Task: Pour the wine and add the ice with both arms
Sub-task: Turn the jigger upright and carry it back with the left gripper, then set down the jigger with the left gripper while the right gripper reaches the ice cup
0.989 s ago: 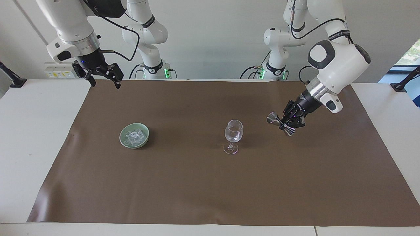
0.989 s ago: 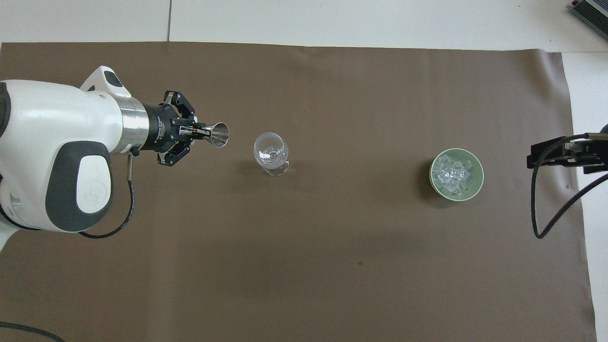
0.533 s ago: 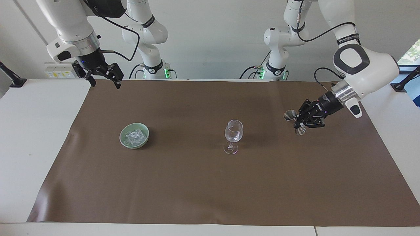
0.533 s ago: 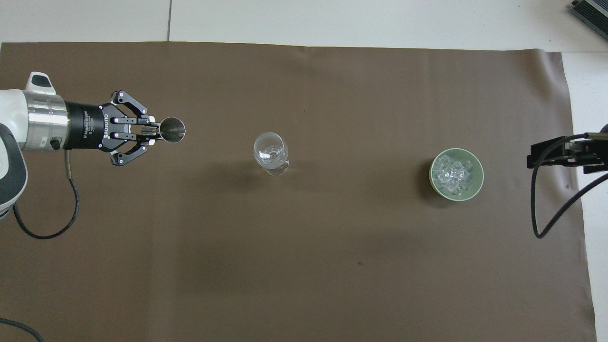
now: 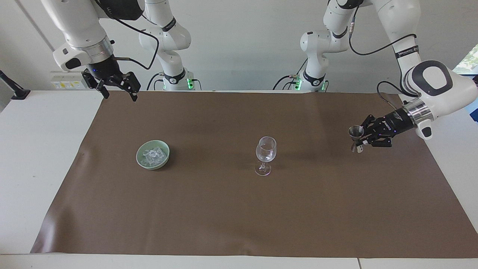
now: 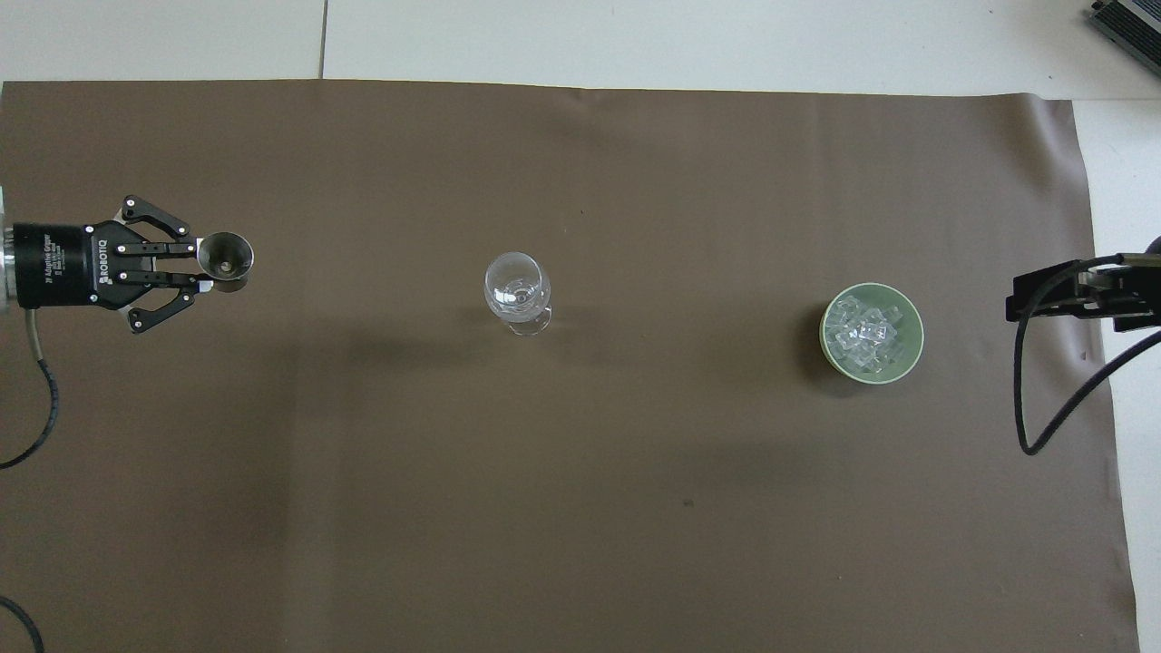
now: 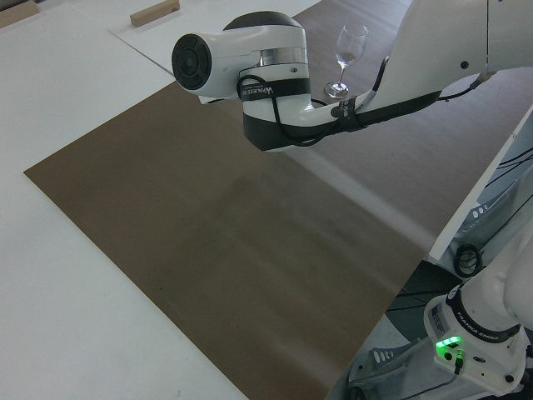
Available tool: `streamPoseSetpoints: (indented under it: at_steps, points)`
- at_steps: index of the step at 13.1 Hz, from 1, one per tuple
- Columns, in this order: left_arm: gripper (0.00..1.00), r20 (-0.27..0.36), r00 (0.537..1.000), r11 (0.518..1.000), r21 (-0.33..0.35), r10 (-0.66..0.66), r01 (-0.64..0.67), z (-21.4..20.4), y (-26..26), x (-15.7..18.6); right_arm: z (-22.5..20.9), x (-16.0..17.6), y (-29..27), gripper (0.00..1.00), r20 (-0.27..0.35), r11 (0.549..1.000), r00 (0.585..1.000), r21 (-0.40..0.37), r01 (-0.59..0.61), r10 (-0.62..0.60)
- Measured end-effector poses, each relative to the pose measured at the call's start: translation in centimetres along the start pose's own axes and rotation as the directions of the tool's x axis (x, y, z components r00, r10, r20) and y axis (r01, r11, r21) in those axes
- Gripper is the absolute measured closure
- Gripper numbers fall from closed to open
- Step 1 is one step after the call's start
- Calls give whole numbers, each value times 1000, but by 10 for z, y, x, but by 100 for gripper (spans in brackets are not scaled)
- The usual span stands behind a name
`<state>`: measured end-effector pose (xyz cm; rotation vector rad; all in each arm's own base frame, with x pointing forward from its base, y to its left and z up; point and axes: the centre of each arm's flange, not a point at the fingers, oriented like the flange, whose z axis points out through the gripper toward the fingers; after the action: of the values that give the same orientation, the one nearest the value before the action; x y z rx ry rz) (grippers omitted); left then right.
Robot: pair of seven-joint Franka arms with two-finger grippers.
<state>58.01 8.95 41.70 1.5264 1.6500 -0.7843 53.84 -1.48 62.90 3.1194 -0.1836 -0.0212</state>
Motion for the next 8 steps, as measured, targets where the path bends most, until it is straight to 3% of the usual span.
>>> streamPoseSetpoints:
  at_steps: [5,8]
  points:
    - [79,102,993,995,-67,-66,74,-5,6,21,0,0,1,0,0,1000,1000,0,-1,1]
    - [79,222,959,975,-99,-176,201,-25,1,79,-1,0,-4,0,-5,1000,1000,2,7,-7]
